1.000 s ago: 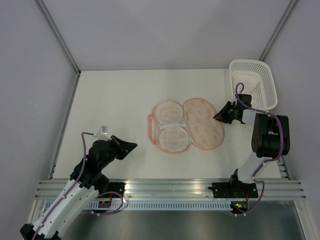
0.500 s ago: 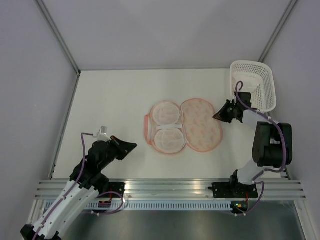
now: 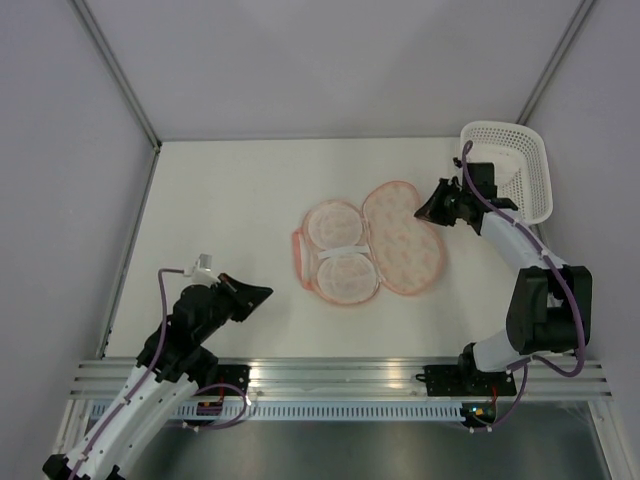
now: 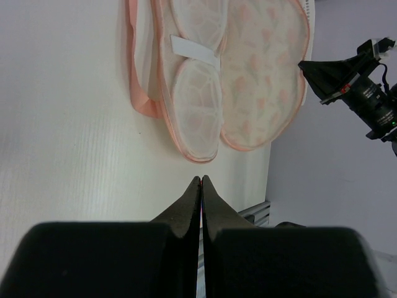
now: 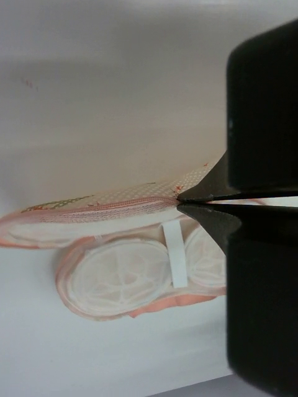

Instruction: Unzip the laundry bag and remove the bra

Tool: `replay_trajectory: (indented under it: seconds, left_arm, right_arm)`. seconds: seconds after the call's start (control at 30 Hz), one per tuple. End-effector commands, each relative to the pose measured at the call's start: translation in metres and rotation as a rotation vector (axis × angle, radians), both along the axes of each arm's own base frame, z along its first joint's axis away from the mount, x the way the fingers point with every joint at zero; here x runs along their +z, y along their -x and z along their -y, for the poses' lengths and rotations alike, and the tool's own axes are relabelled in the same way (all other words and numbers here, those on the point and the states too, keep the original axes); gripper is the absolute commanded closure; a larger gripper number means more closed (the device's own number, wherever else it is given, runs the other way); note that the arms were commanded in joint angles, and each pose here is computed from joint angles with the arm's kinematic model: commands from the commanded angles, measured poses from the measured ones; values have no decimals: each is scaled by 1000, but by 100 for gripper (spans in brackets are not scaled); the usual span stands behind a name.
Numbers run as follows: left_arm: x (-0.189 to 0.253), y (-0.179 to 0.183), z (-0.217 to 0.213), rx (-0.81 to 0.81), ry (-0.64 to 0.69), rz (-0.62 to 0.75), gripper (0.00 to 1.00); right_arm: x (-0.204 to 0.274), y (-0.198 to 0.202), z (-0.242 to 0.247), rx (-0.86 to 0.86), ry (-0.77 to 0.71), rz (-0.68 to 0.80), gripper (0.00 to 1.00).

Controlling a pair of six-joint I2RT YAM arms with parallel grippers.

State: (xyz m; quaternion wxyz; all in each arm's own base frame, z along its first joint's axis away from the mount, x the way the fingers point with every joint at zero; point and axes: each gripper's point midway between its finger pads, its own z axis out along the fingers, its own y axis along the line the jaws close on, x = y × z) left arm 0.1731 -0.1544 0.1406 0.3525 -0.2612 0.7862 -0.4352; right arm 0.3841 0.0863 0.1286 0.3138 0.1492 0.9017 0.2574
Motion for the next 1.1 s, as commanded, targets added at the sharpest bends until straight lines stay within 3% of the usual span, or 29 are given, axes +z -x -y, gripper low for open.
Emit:
replay_trajectory:
  seconds: [0.0, 0.2, 0.67, 0.9, 1.07]
  left_arm:
    - [0, 1, -2, 19, 19, -16, 98]
    - [5, 3, -2, 13, 30, -1, 98]
    - [19, 10, -7, 21, 55, 36, 98]
    - [21, 11, -9, 28, 61, 42, 98]
    - [24, 12, -12, 36, 58, 47, 98]
  right_arm:
    - [46, 2, -32, 102, -30, 106, 100]
    - [73, 2, -88, 225, -135, 171, 100]
    - [62, 14, -225, 409, -323, 102, 100]
    - [25, 26, -277, 467, -351, 29, 100]
    - [-12, 29, -288, 469, -308, -31, 100]
